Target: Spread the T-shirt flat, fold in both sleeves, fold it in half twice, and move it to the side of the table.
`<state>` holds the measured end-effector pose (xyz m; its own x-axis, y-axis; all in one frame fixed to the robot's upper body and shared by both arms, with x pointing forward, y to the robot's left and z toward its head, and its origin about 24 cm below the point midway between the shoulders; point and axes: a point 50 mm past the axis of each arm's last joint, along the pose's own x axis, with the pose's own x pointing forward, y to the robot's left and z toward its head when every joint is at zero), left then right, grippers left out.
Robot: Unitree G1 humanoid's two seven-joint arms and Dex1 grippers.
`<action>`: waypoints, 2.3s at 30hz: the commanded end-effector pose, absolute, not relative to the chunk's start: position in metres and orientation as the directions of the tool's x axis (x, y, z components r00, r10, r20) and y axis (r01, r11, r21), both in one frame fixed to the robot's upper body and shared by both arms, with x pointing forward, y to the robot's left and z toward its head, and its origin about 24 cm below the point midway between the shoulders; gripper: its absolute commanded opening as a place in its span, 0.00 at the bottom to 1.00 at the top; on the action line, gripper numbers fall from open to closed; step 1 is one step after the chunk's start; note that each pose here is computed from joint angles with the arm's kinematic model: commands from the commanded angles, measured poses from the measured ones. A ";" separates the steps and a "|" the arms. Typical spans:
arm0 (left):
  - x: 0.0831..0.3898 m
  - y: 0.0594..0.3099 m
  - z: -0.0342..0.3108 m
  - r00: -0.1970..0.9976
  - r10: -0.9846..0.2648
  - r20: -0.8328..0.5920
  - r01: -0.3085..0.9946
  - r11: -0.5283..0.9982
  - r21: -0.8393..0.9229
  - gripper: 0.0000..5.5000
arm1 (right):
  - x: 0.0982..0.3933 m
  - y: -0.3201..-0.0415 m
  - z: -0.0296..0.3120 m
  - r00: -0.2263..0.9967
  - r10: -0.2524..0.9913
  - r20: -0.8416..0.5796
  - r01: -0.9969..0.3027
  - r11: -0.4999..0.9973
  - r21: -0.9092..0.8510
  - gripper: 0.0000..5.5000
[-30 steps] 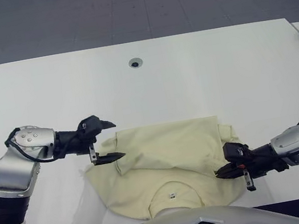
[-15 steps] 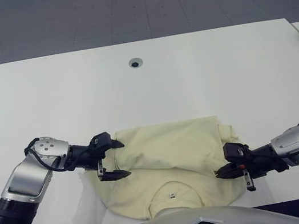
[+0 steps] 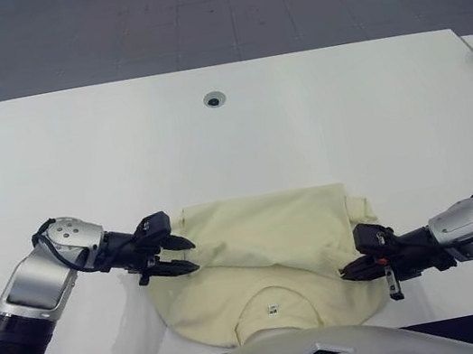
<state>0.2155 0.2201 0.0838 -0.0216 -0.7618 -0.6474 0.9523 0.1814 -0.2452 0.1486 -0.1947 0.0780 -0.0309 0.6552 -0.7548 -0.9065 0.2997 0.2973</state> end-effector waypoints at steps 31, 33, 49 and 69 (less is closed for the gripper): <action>0.229 0.215 0.120 0.046 -0.774 -0.632 0.978 0.164 -0.130 0.01 | 0.184 -0.207 0.118 0.130 0.677 -0.724 -0.911 0.369 0.181 0.00; 0.232 0.216 0.124 0.064 -0.773 -0.632 0.979 0.172 -0.111 0.01 | 0.188 -0.208 0.123 0.146 0.685 -0.714 -0.911 0.375 0.173 0.00; 0.284 0.217 0.155 0.347 -0.765 -0.543 0.933 0.340 0.118 0.01 | 0.254 -0.218 0.150 0.342 0.657 -0.672 -0.898 0.439 -0.028 0.00; 0.365 0.194 0.156 0.630 -0.656 -0.416 0.776 0.554 0.301 0.01 | 0.364 -0.208 0.156 0.631 0.612 -0.477 -0.771 0.562 -0.298 0.00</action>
<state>0.3565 0.1999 0.1538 0.6181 -0.6622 -0.4236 0.7847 0.5521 0.2818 0.3551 -0.2118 0.1517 0.6134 0.6060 -0.5065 -0.7820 0.5559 -0.2820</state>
